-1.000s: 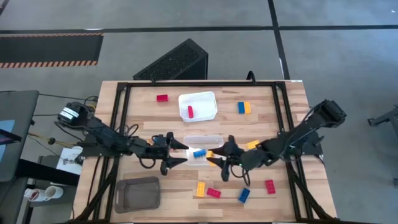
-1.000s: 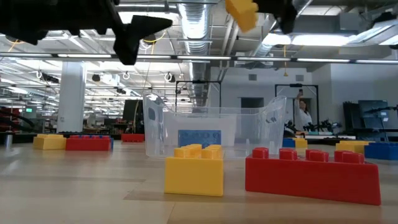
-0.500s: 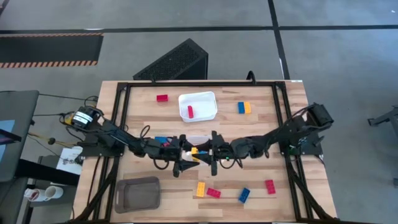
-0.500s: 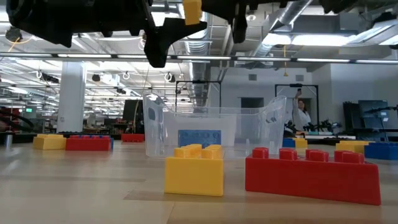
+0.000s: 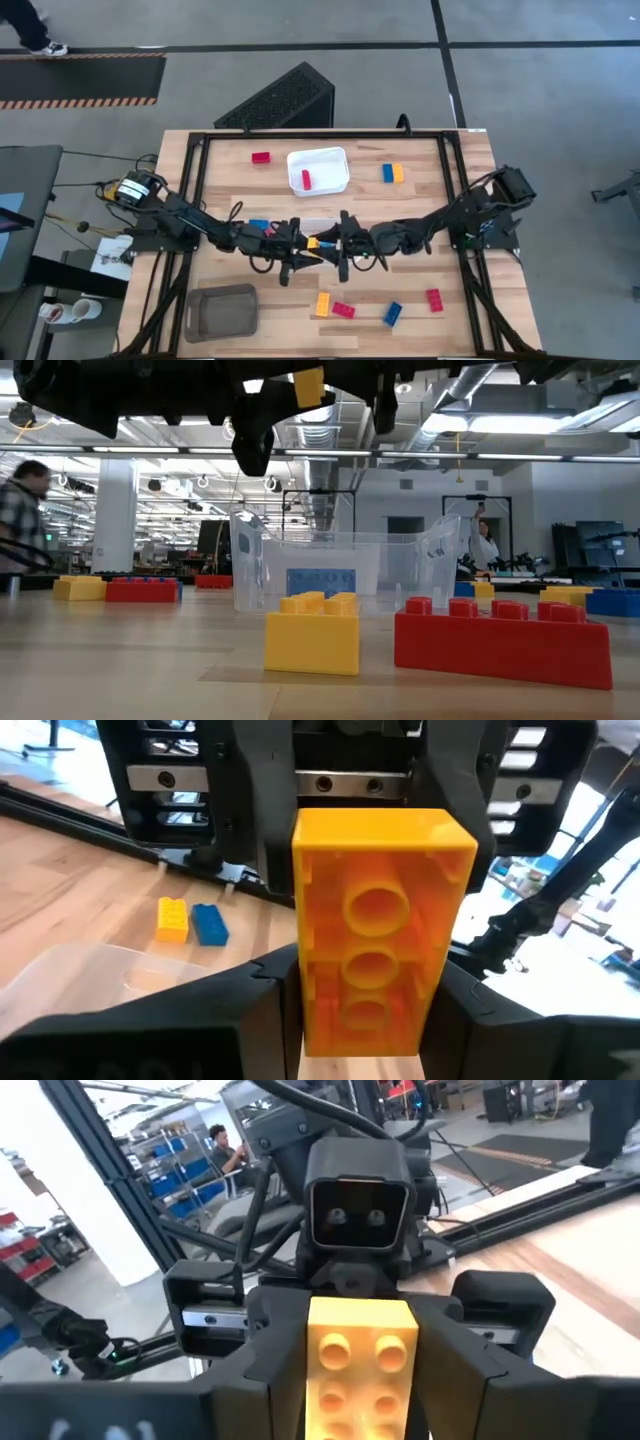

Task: Sort & place blocks by color
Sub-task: Put the yellow game piece into the black bin, then put the red game piece into the white bin

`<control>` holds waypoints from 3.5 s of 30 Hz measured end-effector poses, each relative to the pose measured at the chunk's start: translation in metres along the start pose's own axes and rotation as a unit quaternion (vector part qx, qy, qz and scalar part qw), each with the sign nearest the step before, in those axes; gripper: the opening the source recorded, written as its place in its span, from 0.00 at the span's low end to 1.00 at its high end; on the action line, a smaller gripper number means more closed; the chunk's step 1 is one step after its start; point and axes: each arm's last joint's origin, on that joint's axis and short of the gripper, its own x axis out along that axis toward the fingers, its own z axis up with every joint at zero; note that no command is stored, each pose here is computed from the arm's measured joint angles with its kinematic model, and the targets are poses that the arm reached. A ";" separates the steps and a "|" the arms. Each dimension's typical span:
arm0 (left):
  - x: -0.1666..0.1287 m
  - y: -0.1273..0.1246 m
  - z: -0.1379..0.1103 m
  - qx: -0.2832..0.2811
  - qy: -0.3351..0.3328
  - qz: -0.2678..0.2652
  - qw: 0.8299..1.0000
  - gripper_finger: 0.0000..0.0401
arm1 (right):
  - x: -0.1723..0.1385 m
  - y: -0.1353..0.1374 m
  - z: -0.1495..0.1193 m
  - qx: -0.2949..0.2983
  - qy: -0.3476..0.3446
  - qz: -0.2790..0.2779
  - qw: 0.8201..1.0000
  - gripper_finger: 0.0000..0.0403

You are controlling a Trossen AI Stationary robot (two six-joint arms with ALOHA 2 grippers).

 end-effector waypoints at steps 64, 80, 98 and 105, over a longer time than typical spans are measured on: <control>-0.165 -0.141 0.030 0.129 0.085 0.098 0.983 0.89 | -0.061 0.034 0.021 -0.069 0.064 -0.099 0.991 0.72; -0.129 -0.068 0.007 0.061 -0.017 0.048 0.997 0.74 | -0.114 -0.037 0.044 0.003 0.233 -0.347 0.908 0.72; -0.122 -0.035 0.038 0.137 -0.162 -0.086 0.973 0.59 | -0.133 -0.111 0.044 0.089 0.375 -0.481 0.787 0.72; -0.122 -0.035 0.036 0.136 -0.156 -0.078 0.975 0.59 | -0.144 -0.098 0.016 0.090 0.443 -0.439 0.777 0.72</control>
